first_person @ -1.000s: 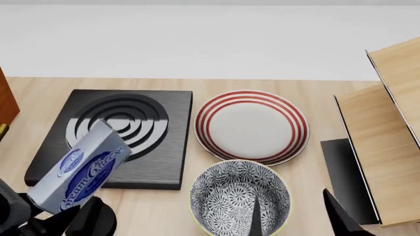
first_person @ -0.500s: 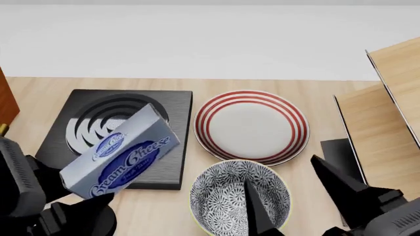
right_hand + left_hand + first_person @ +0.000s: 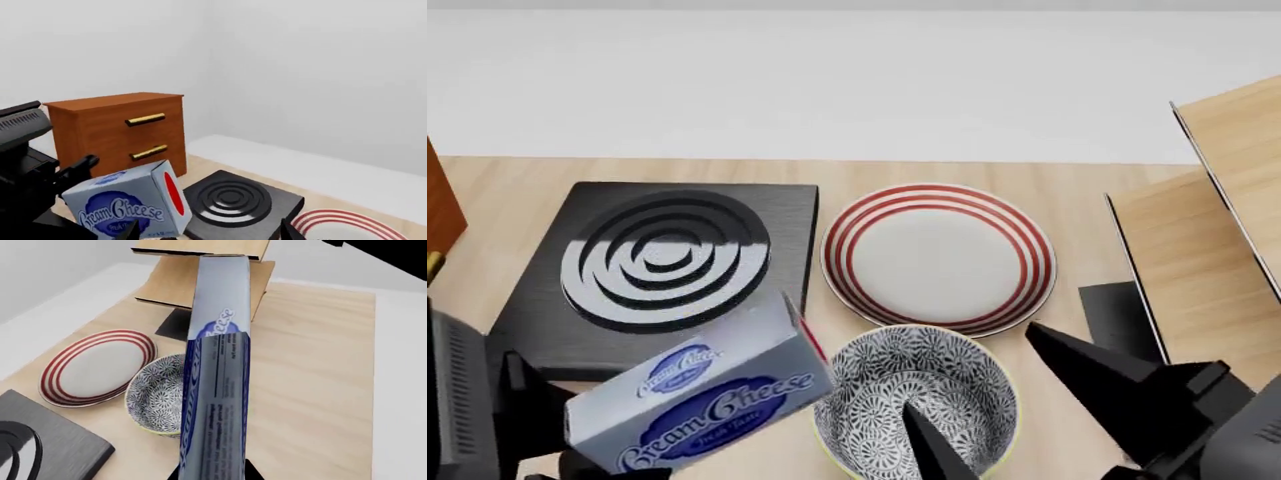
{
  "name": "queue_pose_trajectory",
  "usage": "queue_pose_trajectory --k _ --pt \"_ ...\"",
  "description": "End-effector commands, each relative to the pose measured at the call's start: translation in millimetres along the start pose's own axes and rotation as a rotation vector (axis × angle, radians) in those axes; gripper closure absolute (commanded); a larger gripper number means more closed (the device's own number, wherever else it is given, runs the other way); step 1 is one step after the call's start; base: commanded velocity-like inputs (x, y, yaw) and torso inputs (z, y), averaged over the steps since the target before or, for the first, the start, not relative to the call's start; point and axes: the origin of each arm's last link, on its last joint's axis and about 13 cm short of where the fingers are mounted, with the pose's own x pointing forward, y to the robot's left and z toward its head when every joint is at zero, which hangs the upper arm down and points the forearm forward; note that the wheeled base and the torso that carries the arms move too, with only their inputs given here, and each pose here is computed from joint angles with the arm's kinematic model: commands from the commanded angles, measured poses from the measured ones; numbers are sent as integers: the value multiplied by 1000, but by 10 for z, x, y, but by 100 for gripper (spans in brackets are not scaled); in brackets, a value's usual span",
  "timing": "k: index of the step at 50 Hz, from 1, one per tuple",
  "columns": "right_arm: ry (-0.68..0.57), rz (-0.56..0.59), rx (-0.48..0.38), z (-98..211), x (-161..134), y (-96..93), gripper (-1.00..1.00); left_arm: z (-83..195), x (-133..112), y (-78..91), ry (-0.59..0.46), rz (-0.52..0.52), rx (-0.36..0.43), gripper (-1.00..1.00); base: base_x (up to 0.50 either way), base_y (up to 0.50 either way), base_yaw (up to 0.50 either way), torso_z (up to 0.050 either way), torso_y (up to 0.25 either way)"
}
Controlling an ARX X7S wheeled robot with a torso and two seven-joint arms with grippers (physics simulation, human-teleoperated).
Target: Pick up the cream cheese and put it in the bowl.
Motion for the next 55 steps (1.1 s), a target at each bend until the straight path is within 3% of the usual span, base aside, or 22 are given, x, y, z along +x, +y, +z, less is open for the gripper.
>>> queue_pose_trajectory --k 1,11,12,33,44,55 --pt "84 156 -73 24 -42 24 -100 95 -17 11 3 -55 28 100 0 0 0 0 0" --pt "168 231 -141 -30 -33 105 -100 -3 52 -86 37 -75 91 100 0 0 0 0 0" --pt "189 232 -194 -41 -31 123 -100 -14 63 -123 47 -90 110 100 0 0 0 0 0" --pt "188 273 -198 -11 -28 119 -100 -53 12 -293 75 -144 205 100 0 0 0 0 0" --pt "210 276 -212 -15 51 85 -100 31 -32 -376 28 -180 253 100 0 0 0 0 1" --pt "237 298 -219 -72 109 90 -100 141 -41 -392 -2 -181 252 100 0 0 0 1 0"
